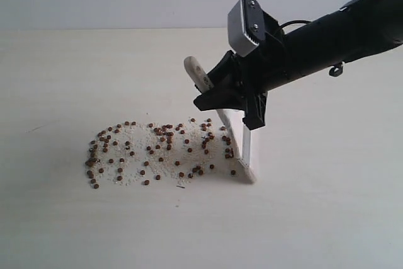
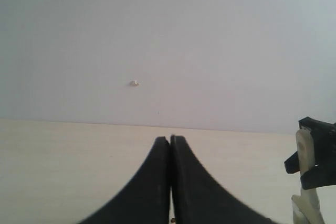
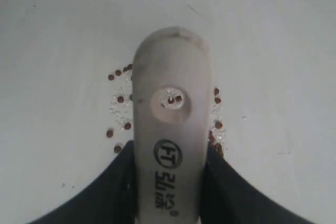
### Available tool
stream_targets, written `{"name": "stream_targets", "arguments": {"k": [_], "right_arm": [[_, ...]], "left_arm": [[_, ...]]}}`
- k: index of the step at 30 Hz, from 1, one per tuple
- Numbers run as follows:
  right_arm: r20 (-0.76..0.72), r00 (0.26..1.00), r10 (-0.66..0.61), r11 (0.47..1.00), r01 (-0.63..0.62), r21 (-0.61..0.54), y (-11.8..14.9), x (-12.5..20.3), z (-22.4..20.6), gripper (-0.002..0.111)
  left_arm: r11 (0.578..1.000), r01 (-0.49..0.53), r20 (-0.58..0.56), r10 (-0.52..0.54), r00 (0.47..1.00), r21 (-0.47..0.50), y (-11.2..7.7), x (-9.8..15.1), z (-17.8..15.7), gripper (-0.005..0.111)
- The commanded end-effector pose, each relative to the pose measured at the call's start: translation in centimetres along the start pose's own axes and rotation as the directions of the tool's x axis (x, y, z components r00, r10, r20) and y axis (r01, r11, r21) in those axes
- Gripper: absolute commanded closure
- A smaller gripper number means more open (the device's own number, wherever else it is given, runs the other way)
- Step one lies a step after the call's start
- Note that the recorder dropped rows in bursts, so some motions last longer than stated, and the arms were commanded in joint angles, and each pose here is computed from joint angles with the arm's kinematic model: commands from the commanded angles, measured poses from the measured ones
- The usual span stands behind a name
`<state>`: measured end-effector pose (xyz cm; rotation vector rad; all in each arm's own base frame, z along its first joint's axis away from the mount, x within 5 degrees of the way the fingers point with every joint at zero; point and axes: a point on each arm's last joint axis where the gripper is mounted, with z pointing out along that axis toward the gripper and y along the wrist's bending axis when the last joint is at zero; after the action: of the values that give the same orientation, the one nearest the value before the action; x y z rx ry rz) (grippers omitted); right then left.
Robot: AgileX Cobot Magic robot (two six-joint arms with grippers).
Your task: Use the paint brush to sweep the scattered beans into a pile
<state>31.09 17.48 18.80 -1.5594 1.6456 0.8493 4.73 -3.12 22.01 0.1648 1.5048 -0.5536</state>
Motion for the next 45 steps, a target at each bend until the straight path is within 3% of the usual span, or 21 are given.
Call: {"name": "stream_targets", "arguments": {"k": [1,16,27,37,45], "right_arm": [[0.019,0.999,-0.028,0.999,0.028,-0.020,-0.2,-0.6,1.3,0.108],[0.104,0.995,-0.002,0.995,0.012,-0.098,-0.8,-2.3,5.4,0.108],[0.158,0.987,-0.006,0.994,0.023,-0.103,-0.7,-3.7,5.8,0.108],[0.107,0.991,-0.080,0.993,0.089,-0.082,0.8,-7.4,1.7,0.108],[0.056,0.998,0.034,0.999,-0.034,0.004,-2.4,-4.1,-2.8,0.108]], "left_arm": [[1.000,0.000,0.002,0.000,1.000,-0.001,0.0,0.1,0.0,0.107],[1.000,0.000,0.002,0.000,1.000,-0.001,0.0,0.1,0.0,0.107],[1.000,-0.003,0.002,0.003,1.000,0.000,0.0,0.1,0.0,0.107],[1.000,-0.003,0.002,0.003,1.000,0.000,0.0,0.1,0.0,0.107],[1.000,-0.003,0.002,0.003,1.000,0.000,0.0,0.1,0.0,0.107]]}}
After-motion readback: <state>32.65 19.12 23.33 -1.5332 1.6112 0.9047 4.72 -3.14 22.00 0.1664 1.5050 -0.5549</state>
